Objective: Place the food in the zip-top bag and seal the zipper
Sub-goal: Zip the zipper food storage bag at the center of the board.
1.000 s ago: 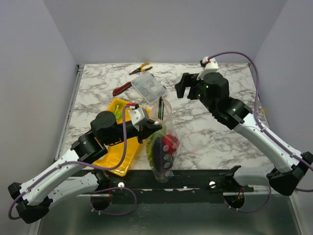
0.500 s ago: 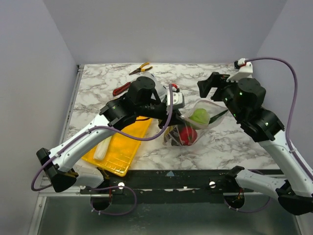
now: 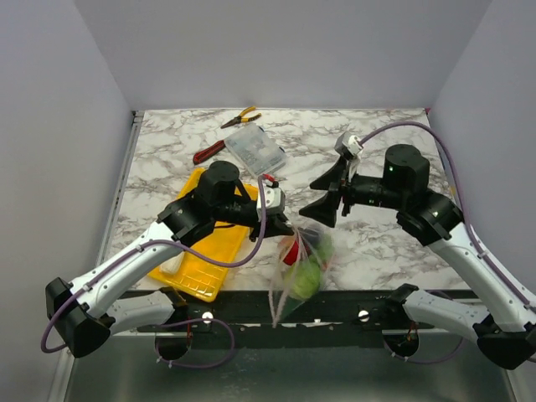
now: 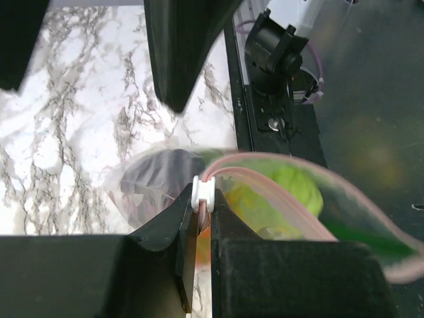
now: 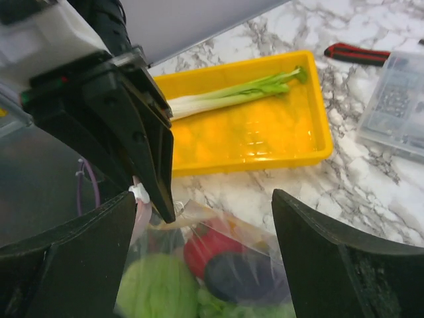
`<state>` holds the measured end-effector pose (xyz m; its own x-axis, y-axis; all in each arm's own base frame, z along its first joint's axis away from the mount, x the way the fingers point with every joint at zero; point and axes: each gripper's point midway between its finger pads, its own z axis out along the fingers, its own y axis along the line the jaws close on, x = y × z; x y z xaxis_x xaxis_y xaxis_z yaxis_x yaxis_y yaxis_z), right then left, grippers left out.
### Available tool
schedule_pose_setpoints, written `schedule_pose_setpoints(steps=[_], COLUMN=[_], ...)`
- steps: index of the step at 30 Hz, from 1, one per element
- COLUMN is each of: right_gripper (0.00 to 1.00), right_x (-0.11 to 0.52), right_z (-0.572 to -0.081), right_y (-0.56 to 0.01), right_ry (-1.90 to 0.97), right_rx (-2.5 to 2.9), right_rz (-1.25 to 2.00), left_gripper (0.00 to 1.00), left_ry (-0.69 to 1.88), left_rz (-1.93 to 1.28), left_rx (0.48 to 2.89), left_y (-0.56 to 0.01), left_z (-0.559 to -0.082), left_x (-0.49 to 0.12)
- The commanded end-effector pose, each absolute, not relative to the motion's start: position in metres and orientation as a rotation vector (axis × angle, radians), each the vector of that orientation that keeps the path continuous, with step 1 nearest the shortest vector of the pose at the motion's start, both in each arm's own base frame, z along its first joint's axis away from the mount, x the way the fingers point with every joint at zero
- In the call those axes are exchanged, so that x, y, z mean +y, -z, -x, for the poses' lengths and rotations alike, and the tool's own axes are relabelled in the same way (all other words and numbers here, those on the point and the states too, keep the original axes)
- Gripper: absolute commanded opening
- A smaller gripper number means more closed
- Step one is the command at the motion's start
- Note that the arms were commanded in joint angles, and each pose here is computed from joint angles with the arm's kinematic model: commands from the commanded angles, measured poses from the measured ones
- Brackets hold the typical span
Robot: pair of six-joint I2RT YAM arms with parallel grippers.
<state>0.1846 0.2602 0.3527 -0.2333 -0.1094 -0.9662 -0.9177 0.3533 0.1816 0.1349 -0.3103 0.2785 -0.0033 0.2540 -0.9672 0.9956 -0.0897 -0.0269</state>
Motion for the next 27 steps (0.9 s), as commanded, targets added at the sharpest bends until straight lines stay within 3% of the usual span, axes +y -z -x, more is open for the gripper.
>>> schedule_pose_setpoints(steps=[1,15,27], right_gripper=[0.84,0.82,0.82], right_x=[0.272,0.293,0.312], right_z=[-0.168,-0.197,-0.182], right_y=[-0.362,-0.359,-0.349], right_ry=[-1.123,-0.943,-0.844], right_rx=[1.614,1.826,1.798], right_rz=[0.976,0.579,0.808], left_gripper=[0.00,0.00,0.00], left_ry=[1.183,1.036,1.044], left_rz=[-1.401,-0.974,-0.915], left_rx=[1.263,1.728,1.772], left_y=[-0.317,-0.345,-0.344], left_z=[-0.139,-0.179,-0.175], left_x=[-0.317,-0.279,-0.272])
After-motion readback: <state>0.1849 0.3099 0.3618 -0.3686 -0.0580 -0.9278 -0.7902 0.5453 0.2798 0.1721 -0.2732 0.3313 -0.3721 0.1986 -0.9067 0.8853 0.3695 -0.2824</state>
